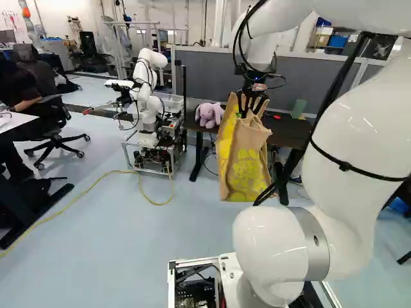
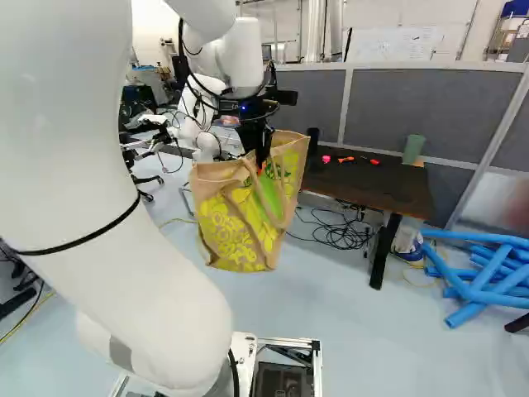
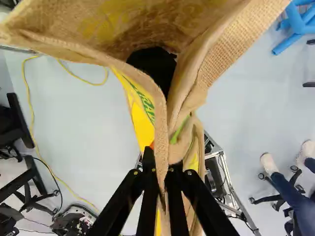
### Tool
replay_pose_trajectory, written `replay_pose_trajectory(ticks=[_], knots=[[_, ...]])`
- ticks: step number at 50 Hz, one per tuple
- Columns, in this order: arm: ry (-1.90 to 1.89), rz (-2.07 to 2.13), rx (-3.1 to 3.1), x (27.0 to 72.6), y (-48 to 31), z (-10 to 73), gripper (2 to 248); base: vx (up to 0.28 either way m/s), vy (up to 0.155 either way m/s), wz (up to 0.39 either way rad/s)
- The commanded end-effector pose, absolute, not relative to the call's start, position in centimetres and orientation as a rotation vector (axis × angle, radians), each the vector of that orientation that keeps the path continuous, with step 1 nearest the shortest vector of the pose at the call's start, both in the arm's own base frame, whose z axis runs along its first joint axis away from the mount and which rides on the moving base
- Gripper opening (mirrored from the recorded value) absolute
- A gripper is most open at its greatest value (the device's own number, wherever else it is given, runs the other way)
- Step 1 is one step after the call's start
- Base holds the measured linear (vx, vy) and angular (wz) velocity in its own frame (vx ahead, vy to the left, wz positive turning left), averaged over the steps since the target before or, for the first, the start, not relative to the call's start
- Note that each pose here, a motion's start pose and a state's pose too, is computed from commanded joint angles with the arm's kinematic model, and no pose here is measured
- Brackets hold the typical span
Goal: Pick up the bag on the ground and place it on the table
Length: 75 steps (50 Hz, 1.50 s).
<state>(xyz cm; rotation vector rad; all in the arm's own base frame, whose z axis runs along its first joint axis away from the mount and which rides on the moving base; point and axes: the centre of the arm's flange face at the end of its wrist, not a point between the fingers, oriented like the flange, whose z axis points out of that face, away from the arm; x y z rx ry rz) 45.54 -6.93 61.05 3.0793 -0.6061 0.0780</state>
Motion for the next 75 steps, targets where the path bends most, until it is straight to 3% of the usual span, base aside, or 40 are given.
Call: replay_pose_trajectory(ticks=[37, 75], knots=[[-0.608, 0.060, 3.079, 45.4, -6.9, 66.7, 24, 0.000, 0.000, 0.000], [-0.607, 0.060, 3.079, 45.4, -6.9, 66.9, 24, -0.001, -0.002, -0.018]])
